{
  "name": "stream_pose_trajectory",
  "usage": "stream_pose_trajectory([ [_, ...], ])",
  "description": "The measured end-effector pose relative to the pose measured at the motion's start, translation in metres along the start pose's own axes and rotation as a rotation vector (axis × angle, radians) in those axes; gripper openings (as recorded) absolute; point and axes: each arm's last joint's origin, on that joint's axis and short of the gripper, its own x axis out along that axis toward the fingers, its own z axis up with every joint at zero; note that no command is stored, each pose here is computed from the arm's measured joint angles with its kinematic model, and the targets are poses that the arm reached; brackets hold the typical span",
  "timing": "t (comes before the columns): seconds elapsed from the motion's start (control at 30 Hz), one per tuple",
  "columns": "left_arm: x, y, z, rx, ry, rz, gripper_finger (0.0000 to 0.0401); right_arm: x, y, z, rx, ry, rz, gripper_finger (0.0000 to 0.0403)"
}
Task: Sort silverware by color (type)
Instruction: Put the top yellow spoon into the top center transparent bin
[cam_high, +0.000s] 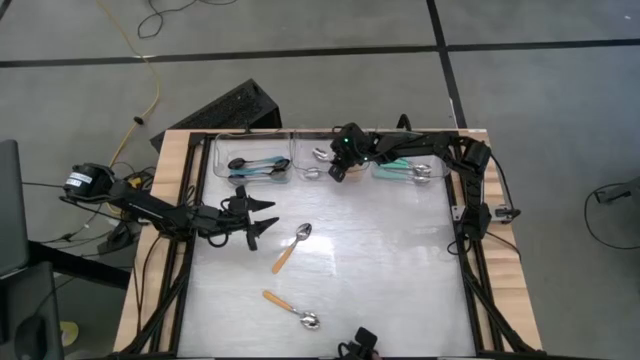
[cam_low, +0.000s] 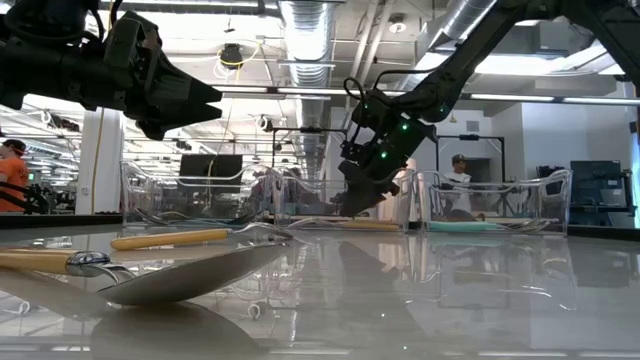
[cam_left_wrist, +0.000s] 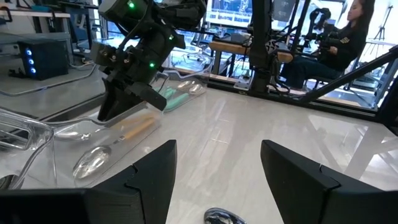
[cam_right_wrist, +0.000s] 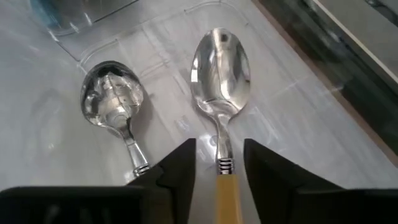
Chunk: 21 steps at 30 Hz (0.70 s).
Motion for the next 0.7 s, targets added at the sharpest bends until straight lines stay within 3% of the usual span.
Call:
stream_pose_trajectory([
  [0.27, 0.000, 0.000, 0.000, 0.002, 0.000, 0.000, 0.0218, -0.020, 0.002, 0.015, -0.007, -0.056, 0.000, 0.0248],
  [0.5, 0.000, 0.000, 0.000, 0.002, 0.000, -0.002, 0.0218, -0.066, 0.009, 0.053, -0.022, -0.189, 0.041, 0.0255],
  [0.7, 0.000, 0.000, 0.000, 0.003, 0.000, -0.003, 0.0218, -0.120, 0.046, 0.077, -0.143, -0.347, 0.201, 0.0255],
])
